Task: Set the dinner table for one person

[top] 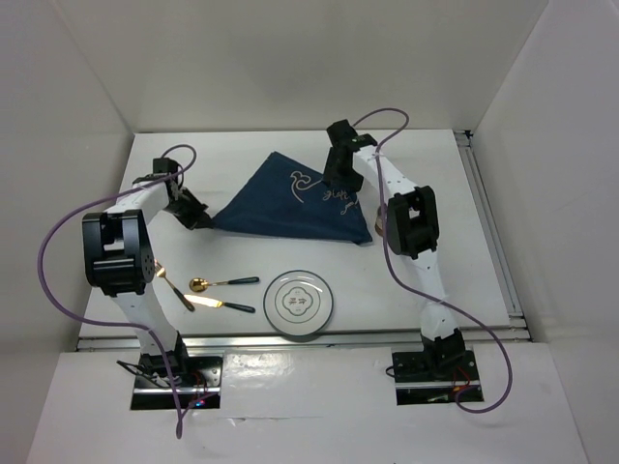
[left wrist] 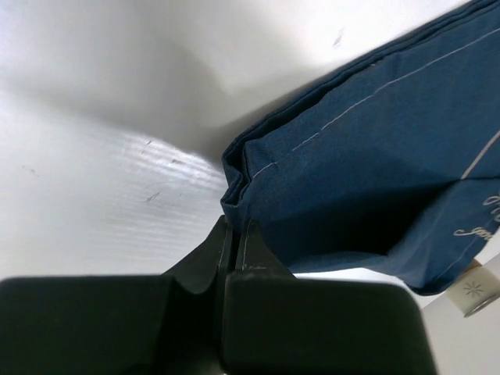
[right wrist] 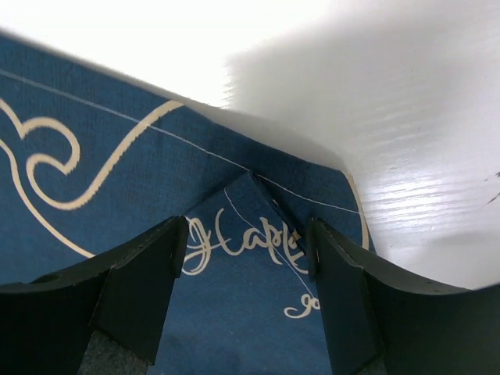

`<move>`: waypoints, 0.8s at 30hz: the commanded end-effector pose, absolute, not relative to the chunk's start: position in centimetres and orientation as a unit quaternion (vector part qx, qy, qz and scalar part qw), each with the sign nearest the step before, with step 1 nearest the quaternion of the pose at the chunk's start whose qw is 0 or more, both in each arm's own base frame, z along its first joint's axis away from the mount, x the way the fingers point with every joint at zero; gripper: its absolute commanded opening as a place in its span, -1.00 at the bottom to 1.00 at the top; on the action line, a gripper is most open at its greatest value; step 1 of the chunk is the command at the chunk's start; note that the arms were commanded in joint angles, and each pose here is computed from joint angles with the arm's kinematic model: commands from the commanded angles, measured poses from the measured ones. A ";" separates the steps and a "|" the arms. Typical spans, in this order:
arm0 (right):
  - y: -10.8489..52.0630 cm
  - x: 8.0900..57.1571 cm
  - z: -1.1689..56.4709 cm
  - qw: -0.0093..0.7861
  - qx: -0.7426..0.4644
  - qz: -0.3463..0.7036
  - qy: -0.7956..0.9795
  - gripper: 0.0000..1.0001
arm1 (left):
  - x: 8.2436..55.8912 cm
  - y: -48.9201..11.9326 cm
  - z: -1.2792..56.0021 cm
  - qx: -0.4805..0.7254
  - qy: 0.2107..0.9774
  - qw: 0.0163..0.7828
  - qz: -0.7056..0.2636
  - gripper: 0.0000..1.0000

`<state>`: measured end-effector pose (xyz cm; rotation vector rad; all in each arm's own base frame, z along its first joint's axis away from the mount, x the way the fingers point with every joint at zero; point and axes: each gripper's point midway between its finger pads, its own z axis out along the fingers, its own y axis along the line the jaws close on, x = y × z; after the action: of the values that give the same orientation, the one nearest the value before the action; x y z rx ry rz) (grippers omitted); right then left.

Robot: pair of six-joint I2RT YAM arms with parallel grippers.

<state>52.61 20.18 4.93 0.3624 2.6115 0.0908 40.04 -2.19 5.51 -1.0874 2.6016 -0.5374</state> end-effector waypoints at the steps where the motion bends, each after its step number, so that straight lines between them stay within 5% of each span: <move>1: 20.6 53.0 6.4 0.265 0.169 0.039 0.949 0.46 | 39.7 -2.3 6.5 -0.356 0.903 0.144 -0.193 -1.00; 24: 21.9 50.9 7.1 0.367 0.169 -0.147 0.903 0.48 | 39.7 -2.7 6.7 -0.341 0.910 0.147 -0.184 -1.00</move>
<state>50.72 23.06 5.14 0.3654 2.4185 -0.2744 39.40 -2.67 5.10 -1.0455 2.6365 -0.5315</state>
